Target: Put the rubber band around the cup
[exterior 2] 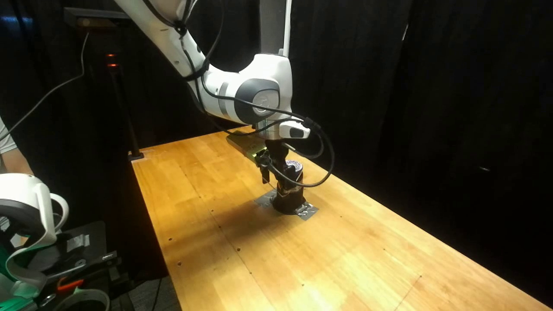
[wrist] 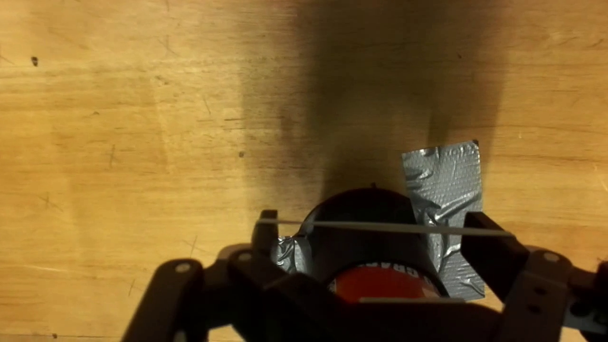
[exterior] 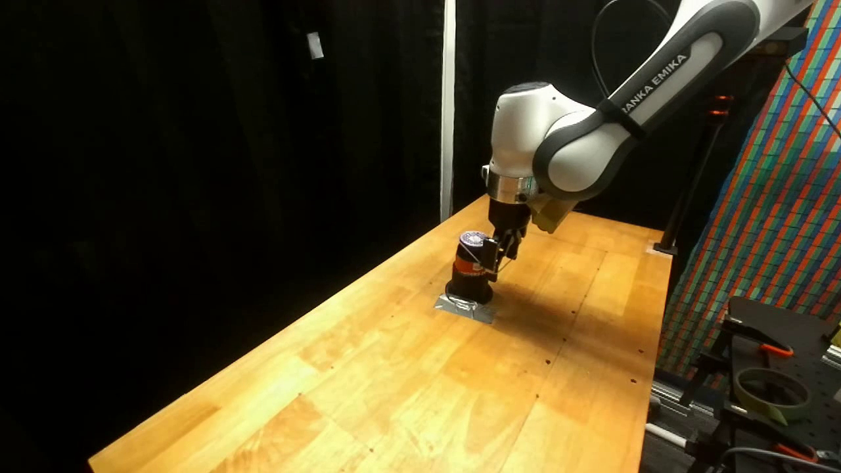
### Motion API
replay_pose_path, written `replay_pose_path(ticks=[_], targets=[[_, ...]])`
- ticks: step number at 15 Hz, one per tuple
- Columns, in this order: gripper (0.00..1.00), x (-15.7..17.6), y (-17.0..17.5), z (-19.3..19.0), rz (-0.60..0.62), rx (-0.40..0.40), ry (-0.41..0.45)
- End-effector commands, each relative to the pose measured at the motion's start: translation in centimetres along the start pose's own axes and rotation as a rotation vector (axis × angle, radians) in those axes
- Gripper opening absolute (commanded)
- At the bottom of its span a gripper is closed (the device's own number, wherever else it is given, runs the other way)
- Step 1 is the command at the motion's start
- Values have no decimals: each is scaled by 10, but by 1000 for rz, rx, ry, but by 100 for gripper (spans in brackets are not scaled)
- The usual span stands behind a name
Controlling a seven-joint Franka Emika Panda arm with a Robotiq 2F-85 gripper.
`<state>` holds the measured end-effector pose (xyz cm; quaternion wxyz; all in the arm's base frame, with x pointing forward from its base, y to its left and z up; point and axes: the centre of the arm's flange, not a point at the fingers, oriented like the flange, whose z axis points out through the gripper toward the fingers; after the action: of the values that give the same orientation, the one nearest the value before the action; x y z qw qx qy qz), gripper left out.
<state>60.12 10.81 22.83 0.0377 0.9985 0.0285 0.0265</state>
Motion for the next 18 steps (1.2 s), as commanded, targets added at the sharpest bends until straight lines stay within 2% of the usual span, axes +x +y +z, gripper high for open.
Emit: replay_pose_path(ticks=[1, 11, 18], targets=[[100, -22, 4, 4, -7, 24, 21], [100, -15, 8, 18, 14, 11, 86], [100, -13, 10, 19, 48, -41, 123]])
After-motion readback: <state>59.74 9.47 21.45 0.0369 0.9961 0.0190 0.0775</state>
